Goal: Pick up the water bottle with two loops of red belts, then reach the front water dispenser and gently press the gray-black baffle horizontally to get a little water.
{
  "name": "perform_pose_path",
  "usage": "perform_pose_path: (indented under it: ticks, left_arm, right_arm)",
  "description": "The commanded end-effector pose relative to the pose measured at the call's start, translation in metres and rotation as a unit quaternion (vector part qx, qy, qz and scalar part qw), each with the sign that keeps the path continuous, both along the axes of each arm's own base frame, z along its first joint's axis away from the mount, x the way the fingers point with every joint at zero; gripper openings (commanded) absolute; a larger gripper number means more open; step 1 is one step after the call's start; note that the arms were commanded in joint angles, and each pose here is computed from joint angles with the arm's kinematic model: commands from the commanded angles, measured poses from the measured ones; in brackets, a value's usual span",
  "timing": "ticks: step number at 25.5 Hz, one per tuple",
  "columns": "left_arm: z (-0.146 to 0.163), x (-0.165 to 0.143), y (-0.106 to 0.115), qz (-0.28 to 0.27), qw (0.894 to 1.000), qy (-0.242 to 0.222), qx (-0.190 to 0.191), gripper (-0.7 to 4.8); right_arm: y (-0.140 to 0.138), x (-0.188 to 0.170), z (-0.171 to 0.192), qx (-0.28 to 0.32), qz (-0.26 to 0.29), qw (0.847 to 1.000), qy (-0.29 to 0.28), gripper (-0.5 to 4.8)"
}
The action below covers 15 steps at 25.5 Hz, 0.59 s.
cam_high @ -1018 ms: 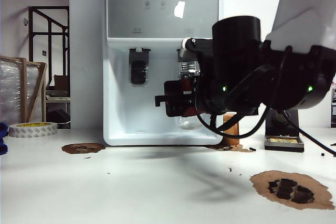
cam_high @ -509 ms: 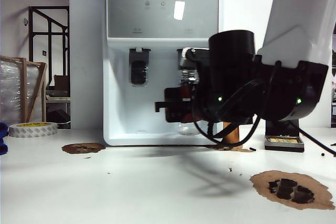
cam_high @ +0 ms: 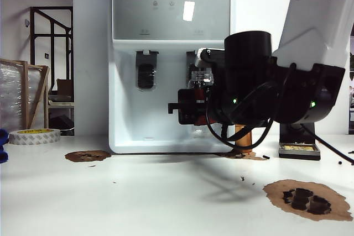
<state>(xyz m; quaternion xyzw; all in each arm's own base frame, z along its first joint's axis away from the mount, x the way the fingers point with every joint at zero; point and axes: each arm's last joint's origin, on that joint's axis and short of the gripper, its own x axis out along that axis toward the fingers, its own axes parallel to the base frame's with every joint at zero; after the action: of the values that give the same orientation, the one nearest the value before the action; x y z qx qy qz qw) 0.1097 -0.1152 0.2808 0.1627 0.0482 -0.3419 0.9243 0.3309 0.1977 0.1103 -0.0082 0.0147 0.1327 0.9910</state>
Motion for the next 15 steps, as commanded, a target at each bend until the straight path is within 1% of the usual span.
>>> perform_pose_path:
  ticks: [1,6,15]
  left_arm:
    - [0.0029,0.0001,0.0,0.0,1.0,-0.006,-0.003,4.0]
    - [0.003,0.0001,-0.0001,0.0,1.0,-0.007,-0.004,4.0]
    - [0.0032,0.0002,-0.0001,0.0,1.0,-0.008,-0.005,4.0]
  right_arm:
    - [0.0009,0.0022,0.0089,0.016,0.003,1.0,-0.026,1.55]
    - [0.0017,0.002,0.0091,0.018,0.015,0.999,-0.026,1.55]
    - [0.0029,0.0016,0.0101,0.02,0.021,0.999,-0.03,1.55]
